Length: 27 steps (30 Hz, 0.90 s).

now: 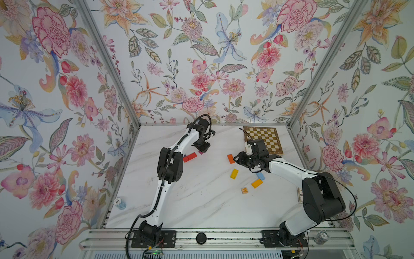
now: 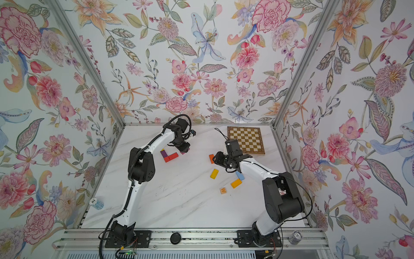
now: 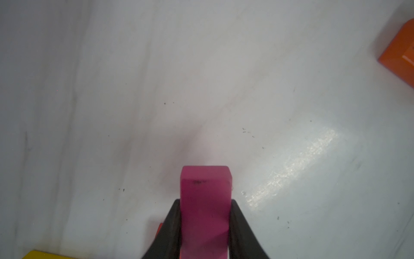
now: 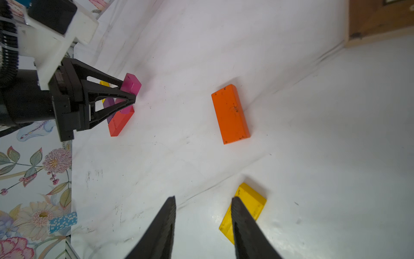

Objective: Assemble the letter v with building blocks
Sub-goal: Assemble the building block at the center of the board.

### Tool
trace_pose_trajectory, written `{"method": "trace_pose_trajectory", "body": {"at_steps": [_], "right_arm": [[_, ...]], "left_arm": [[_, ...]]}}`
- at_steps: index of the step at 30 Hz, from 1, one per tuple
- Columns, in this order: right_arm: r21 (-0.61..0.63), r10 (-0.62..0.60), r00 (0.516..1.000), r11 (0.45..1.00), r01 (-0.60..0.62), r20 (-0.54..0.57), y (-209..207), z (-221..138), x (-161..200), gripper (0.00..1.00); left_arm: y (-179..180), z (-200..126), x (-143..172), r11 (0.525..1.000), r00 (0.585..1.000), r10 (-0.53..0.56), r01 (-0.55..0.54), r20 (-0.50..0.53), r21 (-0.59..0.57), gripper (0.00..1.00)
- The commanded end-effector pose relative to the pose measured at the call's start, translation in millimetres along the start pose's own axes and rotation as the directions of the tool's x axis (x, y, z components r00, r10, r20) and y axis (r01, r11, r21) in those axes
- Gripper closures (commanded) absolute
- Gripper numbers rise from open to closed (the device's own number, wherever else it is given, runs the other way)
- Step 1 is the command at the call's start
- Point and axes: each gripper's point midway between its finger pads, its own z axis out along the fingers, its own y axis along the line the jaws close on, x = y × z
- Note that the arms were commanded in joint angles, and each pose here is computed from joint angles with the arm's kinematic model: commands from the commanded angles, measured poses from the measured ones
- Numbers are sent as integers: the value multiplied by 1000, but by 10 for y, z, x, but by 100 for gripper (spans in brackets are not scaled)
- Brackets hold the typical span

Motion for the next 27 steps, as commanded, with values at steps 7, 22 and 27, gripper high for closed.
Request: {"method": "trace_pose_trajectory", "body": {"at_steps": [7,22,27], "right_arm": [[-18,-18,1000,1000,18,2,156,64,-82,57],[-23,-30,999,999,30,-12,228,119,-75,58],[-24,-30,999,999,29,-17,235,140,-67,58]], "left_arm": [[129,157,122,998,997,57,-59,-47,-33,75],[169,301,215,997,995,64,-67,-80,-35,72],[197,321,229,997,994,66,-70,-84,-42,68]]}}
